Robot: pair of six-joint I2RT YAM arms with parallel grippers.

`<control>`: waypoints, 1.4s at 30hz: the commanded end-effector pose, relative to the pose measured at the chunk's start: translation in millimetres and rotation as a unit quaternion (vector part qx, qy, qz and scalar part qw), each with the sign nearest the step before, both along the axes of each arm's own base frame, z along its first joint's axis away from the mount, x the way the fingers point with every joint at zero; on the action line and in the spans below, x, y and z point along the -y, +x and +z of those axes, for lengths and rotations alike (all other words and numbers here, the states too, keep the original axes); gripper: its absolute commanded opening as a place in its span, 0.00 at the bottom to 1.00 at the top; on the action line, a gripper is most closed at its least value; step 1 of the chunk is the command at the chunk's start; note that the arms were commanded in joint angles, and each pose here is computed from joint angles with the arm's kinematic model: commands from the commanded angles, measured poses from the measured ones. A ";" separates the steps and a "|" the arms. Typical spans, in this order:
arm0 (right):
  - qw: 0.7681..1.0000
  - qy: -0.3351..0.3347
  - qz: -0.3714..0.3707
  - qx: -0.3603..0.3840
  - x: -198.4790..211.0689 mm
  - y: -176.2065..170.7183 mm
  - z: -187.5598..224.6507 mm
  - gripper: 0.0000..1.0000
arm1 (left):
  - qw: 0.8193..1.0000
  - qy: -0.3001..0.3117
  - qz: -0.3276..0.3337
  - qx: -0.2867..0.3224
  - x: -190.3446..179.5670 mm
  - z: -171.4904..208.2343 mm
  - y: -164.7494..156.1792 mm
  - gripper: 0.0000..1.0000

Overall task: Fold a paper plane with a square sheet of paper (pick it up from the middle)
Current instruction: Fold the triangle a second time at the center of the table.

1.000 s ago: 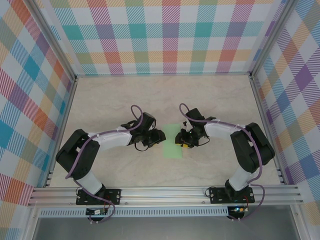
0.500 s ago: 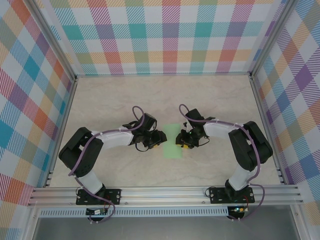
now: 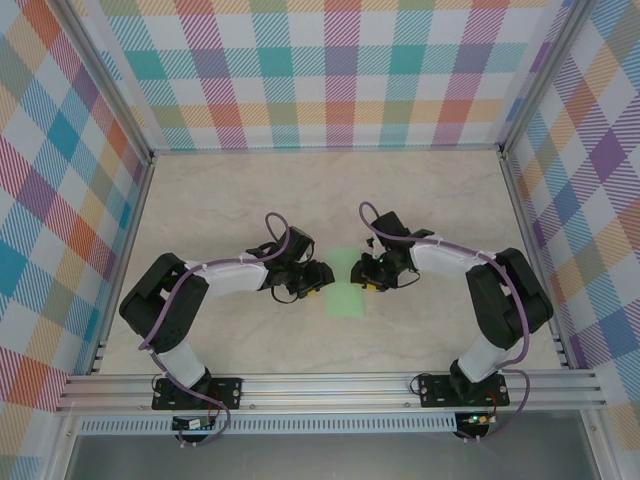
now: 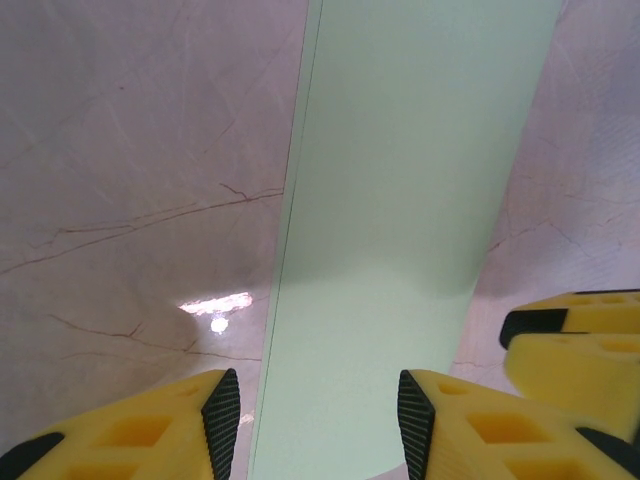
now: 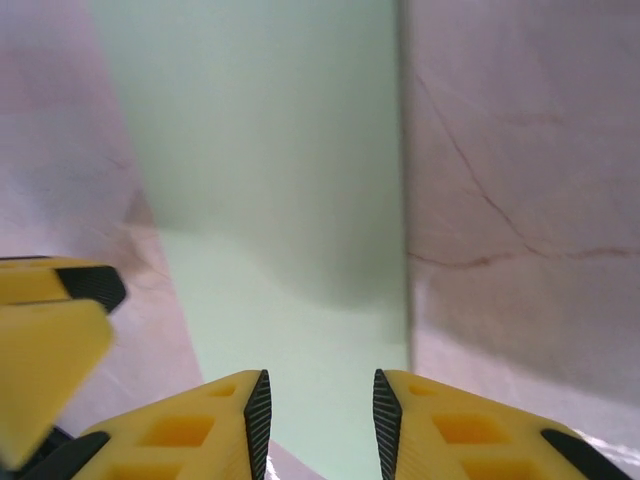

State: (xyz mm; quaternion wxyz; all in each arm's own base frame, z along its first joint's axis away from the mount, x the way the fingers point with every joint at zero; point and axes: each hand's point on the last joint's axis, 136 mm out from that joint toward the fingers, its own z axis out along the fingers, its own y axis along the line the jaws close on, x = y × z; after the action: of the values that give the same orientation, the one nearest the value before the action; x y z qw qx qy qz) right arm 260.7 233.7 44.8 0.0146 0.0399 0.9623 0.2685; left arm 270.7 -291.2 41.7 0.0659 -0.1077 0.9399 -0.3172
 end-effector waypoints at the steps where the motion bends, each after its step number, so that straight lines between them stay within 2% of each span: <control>1: 1.000 -0.002 0.010 0.002 -3.4 2.6 1.6 0.35 | 1.000 -0.006 0.007 0.000 2.5 4.8 6.5 0.48; 9: 0.999 -0.026 0.003 -0.032 3.4 -5.4 -32.7 0.35 | 1.000 -0.008 0.004 -0.003 4.3 3.5 5.9 0.48; 14: 0.996 -0.074 -0.006 -0.043 24.7 -18.1 -47.4 0.34 | 1.000 -0.010 0.003 -0.003 5.6 3.3 6.3 0.48; 25: 0.995 -0.080 -0.009 -0.064 30.3 -30.7 -63.0 0.33 | 1.000 -0.020 -0.006 -0.018 14.5 -1.1 1.1 0.48; 37: 0.994 -0.084 -0.009 -0.068 31.6 -32.7 -64.7 0.34 | 0.999 -0.022 0.012 -0.042 8.5 8.3 -39.9 0.48; 42: 0.994 -0.088 -0.010 -0.067 33.5 -33.0 -64.4 0.34 | 0.997 -0.051 0.022 -0.052 10.5 4.3 -48.7 0.48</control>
State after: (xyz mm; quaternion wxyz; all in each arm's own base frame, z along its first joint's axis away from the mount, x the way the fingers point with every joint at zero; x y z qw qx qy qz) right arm 259.8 230.1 15.7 0.0073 0.0458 0.9657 0.2557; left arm 225.7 -296.5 43.8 0.0221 -0.1359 0.9308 -0.3385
